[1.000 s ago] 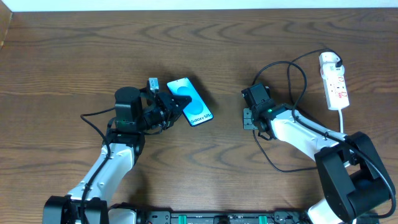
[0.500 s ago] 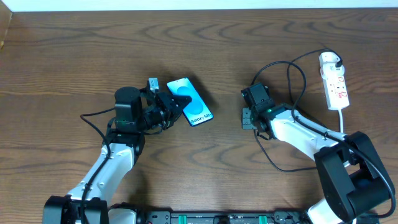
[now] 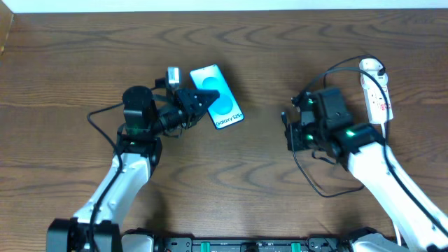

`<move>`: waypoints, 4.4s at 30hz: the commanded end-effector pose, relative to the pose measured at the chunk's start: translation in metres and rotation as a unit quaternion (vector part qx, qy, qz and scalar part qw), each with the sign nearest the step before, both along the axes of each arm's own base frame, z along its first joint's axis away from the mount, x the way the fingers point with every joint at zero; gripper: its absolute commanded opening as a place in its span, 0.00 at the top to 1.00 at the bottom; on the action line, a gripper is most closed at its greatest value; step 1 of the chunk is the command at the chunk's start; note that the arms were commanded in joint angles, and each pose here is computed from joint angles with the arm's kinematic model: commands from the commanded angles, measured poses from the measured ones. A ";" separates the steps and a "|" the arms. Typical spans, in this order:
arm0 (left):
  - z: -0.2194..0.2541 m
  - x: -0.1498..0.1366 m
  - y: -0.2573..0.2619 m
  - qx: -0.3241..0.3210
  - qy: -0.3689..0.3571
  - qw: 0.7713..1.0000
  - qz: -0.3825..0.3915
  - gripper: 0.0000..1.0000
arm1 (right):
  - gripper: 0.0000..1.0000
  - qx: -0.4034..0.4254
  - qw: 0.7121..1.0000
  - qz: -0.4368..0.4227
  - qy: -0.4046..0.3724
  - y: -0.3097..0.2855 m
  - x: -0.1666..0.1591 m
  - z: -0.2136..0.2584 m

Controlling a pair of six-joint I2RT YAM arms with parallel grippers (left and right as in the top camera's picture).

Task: Plug charger to phone and switch on socket
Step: 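Carry the USB-C plug left toward the phone's bottom port, then align the plug under the phone port and push it upward into the port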

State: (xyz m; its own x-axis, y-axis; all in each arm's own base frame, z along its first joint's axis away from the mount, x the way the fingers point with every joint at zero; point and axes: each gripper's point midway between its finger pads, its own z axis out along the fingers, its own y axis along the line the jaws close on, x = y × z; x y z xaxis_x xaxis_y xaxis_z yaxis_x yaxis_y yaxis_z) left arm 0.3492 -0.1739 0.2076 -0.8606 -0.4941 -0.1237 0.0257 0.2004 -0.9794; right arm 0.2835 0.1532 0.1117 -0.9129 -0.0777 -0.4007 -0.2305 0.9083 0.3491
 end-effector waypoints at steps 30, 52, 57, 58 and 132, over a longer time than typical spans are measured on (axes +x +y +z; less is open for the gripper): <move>0.012 0.029 -0.046 -0.050 -0.059 0.996 -0.034 0.93 | 0.99 0.117 0.986 0.122 -0.004 0.081 -0.067 0.050; 0.021 0.029 -0.034 -0.052 -0.086 0.994 -0.042 0.92 | 0.99 0.125 0.985 0.108 -0.053 0.086 -0.047 0.062; 0.021 0.028 -0.035 -0.051 -0.088 0.994 -0.047 0.93 | 0.99 0.116 0.985 0.108 -0.065 0.084 -0.043 0.062; 0.021 0.028 -0.035 -0.050 -0.090 0.994 -0.047 0.93 | 0.99 0.117 0.985 0.108 -0.066 0.084 -0.043 0.062; 0.018 0.027 -0.036 -0.058 -0.065 0.995 -0.047 0.93 | 0.99 0.125 0.981 0.124 -0.084 0.090 -0.041 0.068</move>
